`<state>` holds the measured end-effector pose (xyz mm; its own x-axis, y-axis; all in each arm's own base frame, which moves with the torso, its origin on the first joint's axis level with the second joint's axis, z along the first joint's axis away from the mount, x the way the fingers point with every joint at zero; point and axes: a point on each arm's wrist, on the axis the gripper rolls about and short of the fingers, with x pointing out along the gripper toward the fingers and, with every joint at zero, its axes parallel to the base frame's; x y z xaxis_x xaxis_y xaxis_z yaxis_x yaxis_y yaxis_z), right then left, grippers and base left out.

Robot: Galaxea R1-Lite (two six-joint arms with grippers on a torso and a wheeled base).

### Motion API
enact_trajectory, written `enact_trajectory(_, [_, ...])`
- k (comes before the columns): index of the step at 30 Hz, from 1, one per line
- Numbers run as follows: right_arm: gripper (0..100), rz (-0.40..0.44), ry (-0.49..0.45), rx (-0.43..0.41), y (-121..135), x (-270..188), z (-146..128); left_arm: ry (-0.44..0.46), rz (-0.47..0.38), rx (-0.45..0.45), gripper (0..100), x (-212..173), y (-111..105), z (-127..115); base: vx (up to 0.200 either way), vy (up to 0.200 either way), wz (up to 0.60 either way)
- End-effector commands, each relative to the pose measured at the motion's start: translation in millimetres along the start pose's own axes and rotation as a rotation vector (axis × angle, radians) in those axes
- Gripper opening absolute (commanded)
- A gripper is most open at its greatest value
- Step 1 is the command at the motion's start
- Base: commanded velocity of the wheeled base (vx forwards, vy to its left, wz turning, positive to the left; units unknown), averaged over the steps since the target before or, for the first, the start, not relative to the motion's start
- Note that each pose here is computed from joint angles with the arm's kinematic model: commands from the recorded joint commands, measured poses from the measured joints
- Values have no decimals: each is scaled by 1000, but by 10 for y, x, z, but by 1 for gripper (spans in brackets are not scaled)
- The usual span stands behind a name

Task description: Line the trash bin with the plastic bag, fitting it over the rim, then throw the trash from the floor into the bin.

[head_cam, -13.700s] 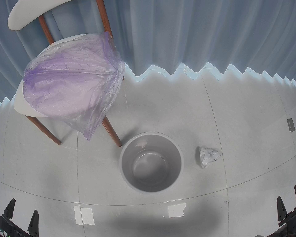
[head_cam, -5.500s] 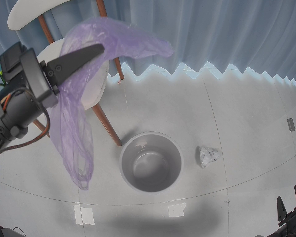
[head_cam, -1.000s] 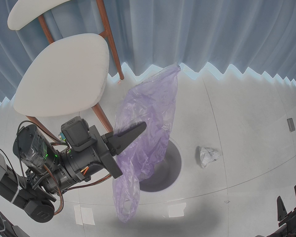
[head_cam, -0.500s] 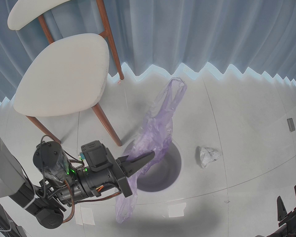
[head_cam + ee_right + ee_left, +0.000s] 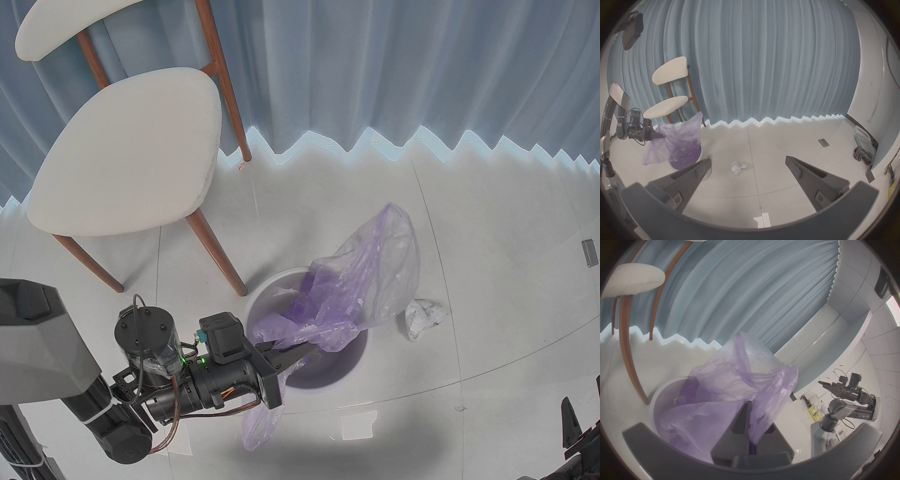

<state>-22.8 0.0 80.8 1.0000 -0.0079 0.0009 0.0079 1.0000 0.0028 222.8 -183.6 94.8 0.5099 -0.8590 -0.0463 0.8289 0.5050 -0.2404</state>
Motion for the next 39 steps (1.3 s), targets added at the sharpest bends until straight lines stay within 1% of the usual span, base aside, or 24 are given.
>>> enact_trajectory(1, [100,0,1,0,0,0,-53,34,79,-27,0,71,215,-148,0,0,0])
enact_trajectory(4, [100,0,1,0,0,0,-53,31,112,-31,0,111,261,-174,0,0,0])
enact_trajectory(8, [100,0,1,0,0,0,-53,33,112,-29,0,111,233,-179,0,0,0])
enact_trajectory(14, [100,0,1,0,0,0,-53,5,173,-23,0,114,221,-138,0,0,0])
enact_trajectory(20, [100,0,1,0,0,0,-53,9,163,-24,0,128,175,-152,0,0,0])
enact_trajectory(26, [100,0,1,2,0,-1,-50,4,140,-21,0,83,71,-111,0,0,0])
enact_trajectory(32, [100,3,1,-1,1,-1,-50,1,141,-20,0,76,72,-103,0,0,0])
enact_trajectory(34, [100,3,1,-9,1,-1,-50,5,142,-20,0,71,71,-110,0,0,0])
enact_trajectory(35, [100,3,-1,-35,1,-1,-49,15,145,-21,0,58,72,-134,0,0,0])
enact_trajectory(36, [100,3,1,-41,1,-1,-50,19,144,-22,0,54,67,-141,0,0,0])
enact_trajectory(39, [100,11,-1,-43,2,-1,-49,33,149,-27,0,29,68,-166,0,0,0])
